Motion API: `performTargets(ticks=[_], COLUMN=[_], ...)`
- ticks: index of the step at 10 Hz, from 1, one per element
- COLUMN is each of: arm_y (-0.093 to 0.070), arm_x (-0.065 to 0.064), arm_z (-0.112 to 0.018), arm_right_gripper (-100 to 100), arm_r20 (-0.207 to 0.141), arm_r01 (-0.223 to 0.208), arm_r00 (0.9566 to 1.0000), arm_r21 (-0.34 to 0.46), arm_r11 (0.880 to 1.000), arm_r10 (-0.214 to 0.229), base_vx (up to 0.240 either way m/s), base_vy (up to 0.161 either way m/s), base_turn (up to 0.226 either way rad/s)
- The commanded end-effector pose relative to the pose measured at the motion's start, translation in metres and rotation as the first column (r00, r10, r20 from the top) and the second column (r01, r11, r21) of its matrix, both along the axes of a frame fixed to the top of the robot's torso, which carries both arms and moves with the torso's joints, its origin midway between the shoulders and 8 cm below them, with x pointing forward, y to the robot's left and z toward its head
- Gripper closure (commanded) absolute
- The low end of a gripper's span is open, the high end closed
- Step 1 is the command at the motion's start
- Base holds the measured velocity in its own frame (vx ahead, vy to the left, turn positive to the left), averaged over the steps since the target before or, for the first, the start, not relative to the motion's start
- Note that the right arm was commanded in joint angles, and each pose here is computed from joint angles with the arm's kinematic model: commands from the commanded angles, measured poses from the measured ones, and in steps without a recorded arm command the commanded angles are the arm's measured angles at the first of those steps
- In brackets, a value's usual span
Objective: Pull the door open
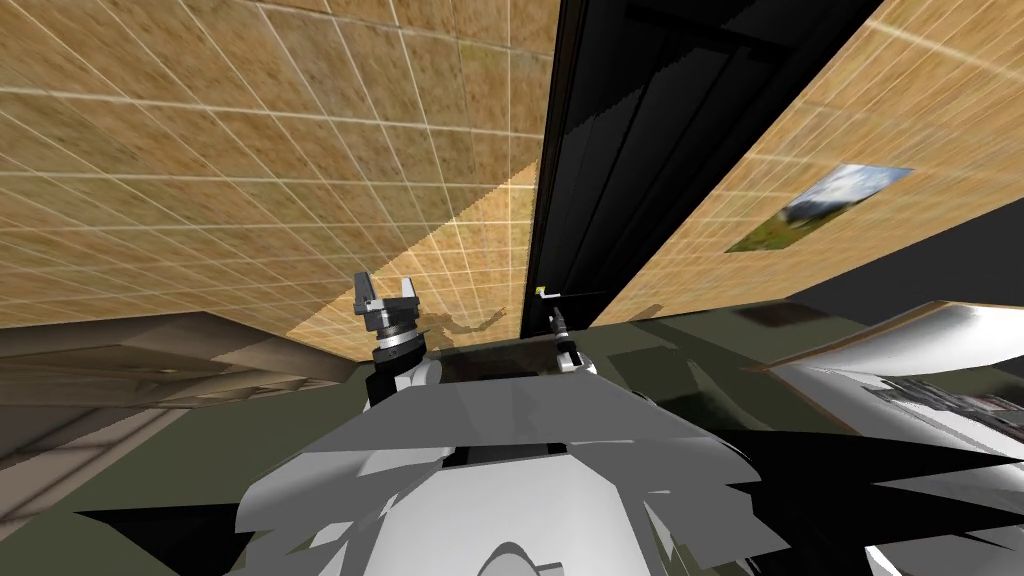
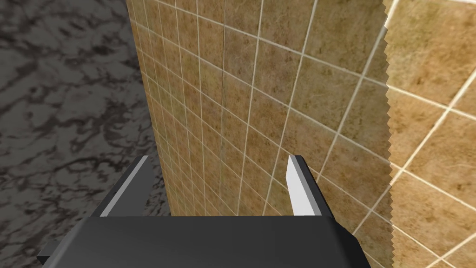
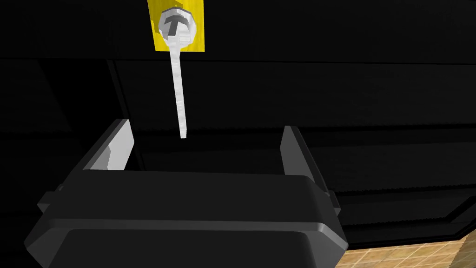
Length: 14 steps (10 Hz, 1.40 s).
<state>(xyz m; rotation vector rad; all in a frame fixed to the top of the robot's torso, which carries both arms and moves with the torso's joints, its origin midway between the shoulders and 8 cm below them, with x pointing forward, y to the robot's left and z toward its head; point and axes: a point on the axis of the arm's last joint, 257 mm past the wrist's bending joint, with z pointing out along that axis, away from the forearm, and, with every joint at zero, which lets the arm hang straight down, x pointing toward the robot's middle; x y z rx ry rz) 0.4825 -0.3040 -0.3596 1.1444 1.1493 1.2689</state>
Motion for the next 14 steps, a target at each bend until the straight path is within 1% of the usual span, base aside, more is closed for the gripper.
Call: performTargets(ticks=[1,4,7,8,9,10,11,12,13,14], arm_y=[-0.003,-0.008,-0.012,-0.014,-0.015,-0.014,-0.029,-0.035,-0.048,-0.047], arm_x=[0.0,-0.001,-0.002,-0.003,-0.003,-0.003,-0.01,-0.012,-0.019,-0.017], arm_z=[-0.007,-0.019,-0.027,-0.031,-0.033,-0.031,-0.033,-0.033,-0.034,-0.032], arm_right_gripper=[-100,-100,-100,-100,-100,-100,-100,-100,-100,-100], arm_r20=[-0.019,-0.049,-0.071,-0.084,-0.088,-0.084,-0.086,-0.086,-0.087,-0.082], arm_r01=[0.003,0.008,0.012,0.014,0.015,0.014,0.032,0.038,0.053,0.052], arm_r00=[0.9998,0.9988,0.9974,0.9964,0.996,0.9963,0.9958,0.9955,0.9948,0.9952], arm_r21=[-0.003,-0.008,-0.012,-0.014,-0.015,-0.014,-0.013,-0.012,-0.012,-0.011], arm_r11=[1.0,1.0,1.0,1.0,1.0,1.0,0.999,0.999,0.999,0.999], arm_r10=[-0.003,-0.008,-0.013,-0.015,-0.016,-0.015,-0.033,-0.039,-0.054,-0.052], base_vx=[0.019,0.02,0.01,0.009,0.013,0.006,0.112,0.163,0.184,0.136], base_vy=[-0.094,-0.092,-0.053,-0.075,-0.077,-0.031,0.019,0.051,0.071,0.066], base_turn=[0.116,0.103,0.076,0.142,0.083,0.011,0.153,0.103,0.077,0.05])
